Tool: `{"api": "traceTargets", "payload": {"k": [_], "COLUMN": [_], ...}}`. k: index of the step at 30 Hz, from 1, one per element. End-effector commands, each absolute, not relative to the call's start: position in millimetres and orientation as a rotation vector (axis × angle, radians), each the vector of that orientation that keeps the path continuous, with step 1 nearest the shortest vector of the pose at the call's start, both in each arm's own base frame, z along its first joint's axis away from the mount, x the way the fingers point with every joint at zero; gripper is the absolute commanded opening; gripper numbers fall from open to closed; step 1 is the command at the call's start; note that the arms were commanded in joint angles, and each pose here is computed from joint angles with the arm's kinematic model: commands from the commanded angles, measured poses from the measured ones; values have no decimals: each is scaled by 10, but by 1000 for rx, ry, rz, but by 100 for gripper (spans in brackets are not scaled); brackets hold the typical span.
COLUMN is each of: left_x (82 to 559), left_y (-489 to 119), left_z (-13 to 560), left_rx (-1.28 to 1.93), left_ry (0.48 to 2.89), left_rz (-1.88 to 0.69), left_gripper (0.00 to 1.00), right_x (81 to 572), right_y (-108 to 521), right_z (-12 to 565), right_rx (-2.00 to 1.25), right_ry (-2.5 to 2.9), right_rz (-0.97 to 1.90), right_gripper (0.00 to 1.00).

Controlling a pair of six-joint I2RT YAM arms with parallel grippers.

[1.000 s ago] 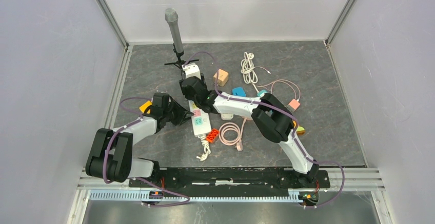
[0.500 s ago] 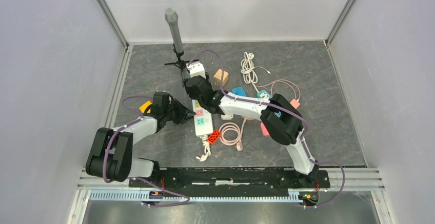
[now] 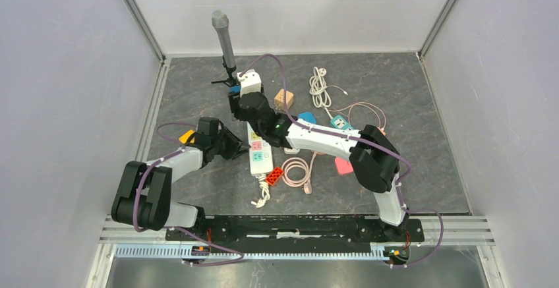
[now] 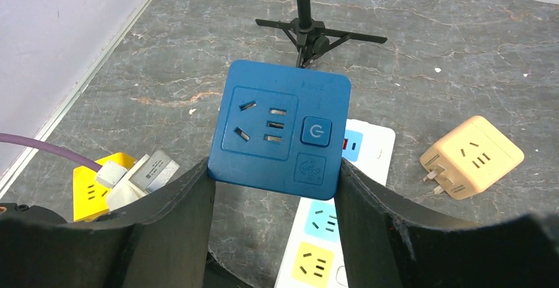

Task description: Pull the plug off the socket

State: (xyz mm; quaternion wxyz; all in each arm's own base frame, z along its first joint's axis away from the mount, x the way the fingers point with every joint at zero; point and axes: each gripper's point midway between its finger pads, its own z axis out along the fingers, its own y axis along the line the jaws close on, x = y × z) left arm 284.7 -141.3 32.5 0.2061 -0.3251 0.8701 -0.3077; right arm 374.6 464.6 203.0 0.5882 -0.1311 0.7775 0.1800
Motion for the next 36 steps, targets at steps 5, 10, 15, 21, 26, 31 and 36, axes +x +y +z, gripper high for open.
{"api": "traceTargets", "payload": {"k": [5, 10, 15, 21, 26, 31, 36], "left_x": [2844, 2822, 2644, 2382, 2220, 2089, 2067], "left_y": [-1206, -1026, -601, -291, -184, -129, -182], "left_z": [495, 988, 1412, 1991, 2490, 2896, 3033], "left_rx": [-831, -748, -746, -696, -620, -554, -518], "left_ry": [2465, 2413, 2283, 2125, 2006, 1893, 1873], "left_rz": [-673, -558, -326, -216, -209, -224, -263], "left_gripper": [44, 65, 83, 100, 100, 100, 100], "right_x": [3713, 3635, 3521, 3176, 2724, 2141, 1678], "right_y": [4565, 4402, 4159, 4139, 4416, 4695, 4954], "right_z": [2538, 2510, 2450, 2468, 2167, 1857, 1607], "right_rx": [-248, -254, -241, -406, -643, -877, -1036], "right_ry": [1727, 1754, 1783, 1741, 1772, 1761, 1780], "right_rz": [484, 489, 541, 686, 900, 1073, 1180], "right_gripper": [0, 0, 0, 0, 2, 6, 10]}}
